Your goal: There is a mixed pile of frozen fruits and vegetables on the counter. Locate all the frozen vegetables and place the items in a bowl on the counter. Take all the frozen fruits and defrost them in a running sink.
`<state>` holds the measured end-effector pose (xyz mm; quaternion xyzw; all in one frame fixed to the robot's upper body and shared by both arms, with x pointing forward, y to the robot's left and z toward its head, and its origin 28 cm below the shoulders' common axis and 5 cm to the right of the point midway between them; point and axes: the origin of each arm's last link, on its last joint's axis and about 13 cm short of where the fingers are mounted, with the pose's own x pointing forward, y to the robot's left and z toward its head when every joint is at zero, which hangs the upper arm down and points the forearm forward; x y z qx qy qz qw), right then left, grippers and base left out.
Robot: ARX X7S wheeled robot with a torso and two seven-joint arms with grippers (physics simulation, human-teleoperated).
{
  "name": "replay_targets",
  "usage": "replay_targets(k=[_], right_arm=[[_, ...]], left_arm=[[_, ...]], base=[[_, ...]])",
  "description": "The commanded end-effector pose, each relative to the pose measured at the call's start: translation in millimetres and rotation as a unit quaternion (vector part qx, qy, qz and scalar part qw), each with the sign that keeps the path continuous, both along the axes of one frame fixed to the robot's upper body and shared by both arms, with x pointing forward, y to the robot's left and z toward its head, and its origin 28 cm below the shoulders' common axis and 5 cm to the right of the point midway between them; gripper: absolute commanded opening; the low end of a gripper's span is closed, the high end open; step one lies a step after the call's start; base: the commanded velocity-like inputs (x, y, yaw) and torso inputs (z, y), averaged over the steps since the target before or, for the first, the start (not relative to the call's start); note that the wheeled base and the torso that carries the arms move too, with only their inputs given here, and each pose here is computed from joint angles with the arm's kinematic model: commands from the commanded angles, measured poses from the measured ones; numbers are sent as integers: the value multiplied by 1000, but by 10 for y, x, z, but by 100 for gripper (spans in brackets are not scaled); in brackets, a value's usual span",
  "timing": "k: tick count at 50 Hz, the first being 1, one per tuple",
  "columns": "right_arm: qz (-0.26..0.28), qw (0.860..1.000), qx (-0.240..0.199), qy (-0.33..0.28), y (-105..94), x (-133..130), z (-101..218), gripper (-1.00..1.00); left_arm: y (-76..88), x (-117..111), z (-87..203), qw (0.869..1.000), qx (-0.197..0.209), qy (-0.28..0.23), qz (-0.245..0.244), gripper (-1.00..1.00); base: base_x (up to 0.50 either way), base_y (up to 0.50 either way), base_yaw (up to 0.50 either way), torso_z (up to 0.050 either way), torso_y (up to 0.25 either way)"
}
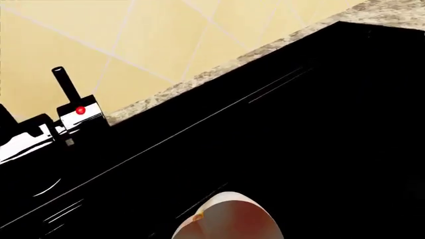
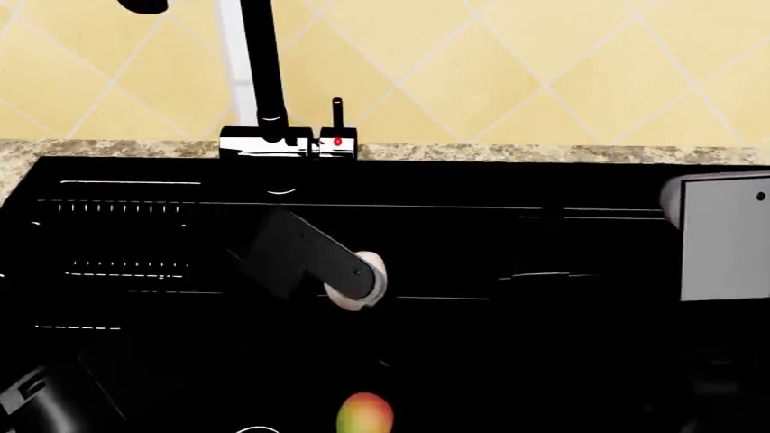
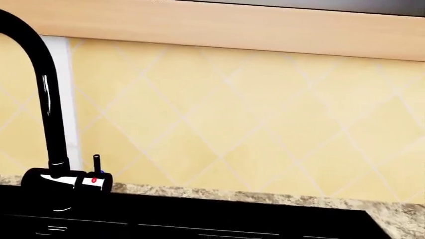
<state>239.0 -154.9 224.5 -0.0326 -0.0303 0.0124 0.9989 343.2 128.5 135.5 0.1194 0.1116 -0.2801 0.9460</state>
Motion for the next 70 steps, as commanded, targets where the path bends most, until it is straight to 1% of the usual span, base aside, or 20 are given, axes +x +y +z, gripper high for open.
replay_targets(k=[1, 2, 4, 13, 14, 17, 20, 32, 33, 39, 45, 51, 55, 57, 59, 61, 63, 67, 68, 70], right_arm=[[0, 1000, 3, 5, -16, -36, -38, 100], [0, 1000, 4, 5, -15, -37, -40, 100], [0, 1000, 4, 5, -13, -39, -43, 100], [6, 1000, 9, 15, 1, -40, -117, 100], [7, 1000, 10, 15, 2, -42, -119, 100], [8, 1000, 10, 16, 9, -50, -124, 100], [11, 1000, 10, 20, 19, -61, -147, 100], [16, 999, 11, 26, 34, -45, -167, 100], [16, 999, 10, 26, 32, -46, -166, 100], [12, 1000, 14, 23, 21, -48, -151, 100], [12, 1000, 15, 20, 24, -51, -139, 100], [8, 1000, 16, 18, 12, -53, -136, 100], [8, 1000, 19, 17, 22, -31, -145, 100], [10, 1000, 20, 15, 31, -27, -144, 100], [6, 1000, 23, 5, 24, -41, -122, 100], [-8, 999, 32, -9, 3, -56, -97, 100], [-10, 999, 31, -11, 8, -49, -99, 100], [-3, 999, 28, -17, 34, -24, -103, 100], [6, 999, 38, -17, 44, -18, -102, 100], [8, 999, 29, -18, 55, -22, -100, 100]], left_arm=[[-96, 179, -337, 998, 33, 47, 13, -100], [-88, 189, -379, 997, 67, 34, 15, -100], [-101, 210, -400, 997, 53, 45, 14, -100], [-59, 235, -642, 994, 60, 84, 28, -100], [-46, 234, -657, 993, 78, 80, 32, -100], [-34, 231, -676, 993, 67, 96, 30, -100], [-18, 200, -742, 991, 72, 107, 26, -100], [-17, 216, -715, 991, 64, 111, 27, -100], [-22, 218, -707, 992, 65, 110, 24, 100], [-56, 218, -674, 992, 63, 109, 15, 100], [-2, 118, -520, 996, 35, 86, 14, 100], [118, -52, -103, 999, -10, 29, 25, 100], [197, -214, 151, 999, -23, -14, 32, 100], [209, -266, 207, 999, -25, -26, 34, 100], [265, -310, 249, 997, -17, -48, 55, 100], [318, -342, 281, 996, -29, -51, 64, 100], [434, -417, 325, 993, -39, -65, 91, 100], [505, -472, 341, 989, -48, -77, 114, 100], [524, -474, 347, 988, -49, -80, 121, 100], [553, -502, 352, 985, -43, -95, 139, 100]], base=[[0, 0, 0, 0, 0], [0, 0, 0, 0, 0], [0, 0, 0, 0, 0], [0, 0, 0, 0, 0], [0, 0, 0, 0, 0], [0, 0, 0, 0, 0], [0, 0, 0, 0, 0], [0, 0, 0, 1, 0], [0, 0, 0, 0, 0], [0, 0, 0, 0, 0], [0, 0, 0, 0, 2], [0, 0, 0, 0, 0], [0, 0, 0, 0, 0], [0, 0, 0, 0, 0], [0, 0, 0, 0, 0], [0, 0, 0, 0, 0], [0, 0, 0, 0, 0], [0, 0, 0, 0, 0], [0, 0, 0, 0, 0], [0, 0, 0, 0, 0]])
